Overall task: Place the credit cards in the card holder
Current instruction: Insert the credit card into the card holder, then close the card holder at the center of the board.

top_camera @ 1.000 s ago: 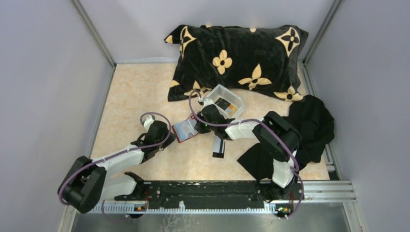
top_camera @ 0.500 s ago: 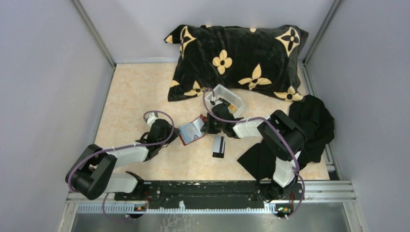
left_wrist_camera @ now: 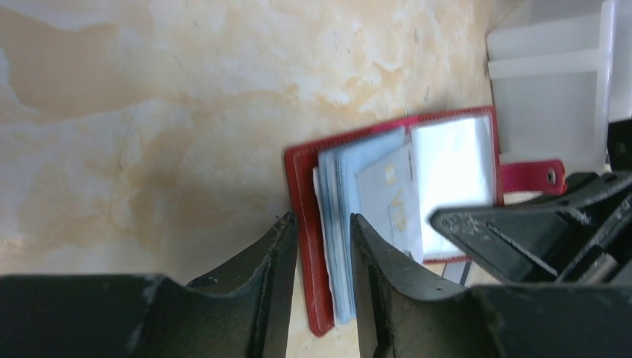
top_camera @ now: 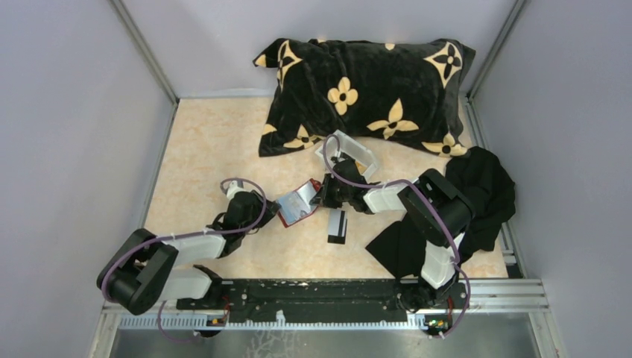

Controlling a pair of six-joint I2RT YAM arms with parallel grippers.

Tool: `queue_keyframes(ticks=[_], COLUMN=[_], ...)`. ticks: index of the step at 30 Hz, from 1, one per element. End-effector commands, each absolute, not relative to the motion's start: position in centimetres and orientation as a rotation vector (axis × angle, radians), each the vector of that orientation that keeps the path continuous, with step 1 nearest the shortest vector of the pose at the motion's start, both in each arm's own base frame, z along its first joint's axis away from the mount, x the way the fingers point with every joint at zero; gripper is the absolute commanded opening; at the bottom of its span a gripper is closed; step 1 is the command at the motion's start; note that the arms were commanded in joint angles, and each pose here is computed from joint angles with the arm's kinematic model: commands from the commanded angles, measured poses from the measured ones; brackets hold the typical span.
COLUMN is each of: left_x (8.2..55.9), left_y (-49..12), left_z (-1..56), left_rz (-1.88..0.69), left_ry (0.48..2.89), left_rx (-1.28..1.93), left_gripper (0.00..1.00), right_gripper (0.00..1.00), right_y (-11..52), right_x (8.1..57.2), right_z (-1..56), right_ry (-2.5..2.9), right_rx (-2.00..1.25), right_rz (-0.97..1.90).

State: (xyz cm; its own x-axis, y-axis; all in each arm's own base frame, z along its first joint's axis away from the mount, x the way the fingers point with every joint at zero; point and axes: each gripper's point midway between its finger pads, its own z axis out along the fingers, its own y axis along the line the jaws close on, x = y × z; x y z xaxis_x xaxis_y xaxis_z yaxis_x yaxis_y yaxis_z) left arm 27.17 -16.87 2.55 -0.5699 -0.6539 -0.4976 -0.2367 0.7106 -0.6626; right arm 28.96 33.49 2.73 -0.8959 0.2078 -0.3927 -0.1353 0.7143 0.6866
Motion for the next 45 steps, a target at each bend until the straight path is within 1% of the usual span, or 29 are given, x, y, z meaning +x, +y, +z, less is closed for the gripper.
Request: queue_keyframes(ticks=[1, 6, 11, 15, 19, 30, 38, 45], left_x=[19.6, 18.8, 18.2, 18.5, 19.2, 24.1, 26.3, 27.2], left_y=[-15.1, -15.2, -15.8, -15.8, -16.0, -18.2, -20.5, -21.6], left_z=[-3.6, -3.1, -4.1, -5.1, -5.2, 1.1, 3.3, 4.8], left_rz=[-0.569, -0.565, -0.533, -0.478, -0.441, -0.505, -0.580, -0.618], left_ry=[2.456, 2.438, 2.483, 2.496, 2.497, 2.267, 2.213, 2.182], left_rx=[-0.672, -0.654, -0.632, -0.627, -0.617, -0.529, -0.505, -0.488], left_gripper=[0.41, 0.42, 0.43, 0.44, 0.48, 0.49, 0.49, 0.49], right_gripper=[0.00, 0.00, 0.00, 0.00, 0.00, 0.00, 0.00, 0.00], right_y=[34.3, 34.4, 34.4, 34.2, 34.1, 33.6, 33.5, 33.7], right_x=[29.4, 29.3, 29.1, 28.8, 28.7, 27.8, 27.7, 27.3], right_z=[3.6, 3.9, 3.7, 3.6, 3.7, 1.3, 0.9, 0.6], right_ry=[2.437, 2.434, 2.444, 2.451, 2.461, 2.529, 2.537, 2.547], right_rx=[0.090, 0.098, 0.099, 0.097, 0.090, 0.074, 0.073, 0.057], right_rz=[1.114, 1.132, 1.145, 1.144, 1.148, 1.108, 1.096, 1.088])
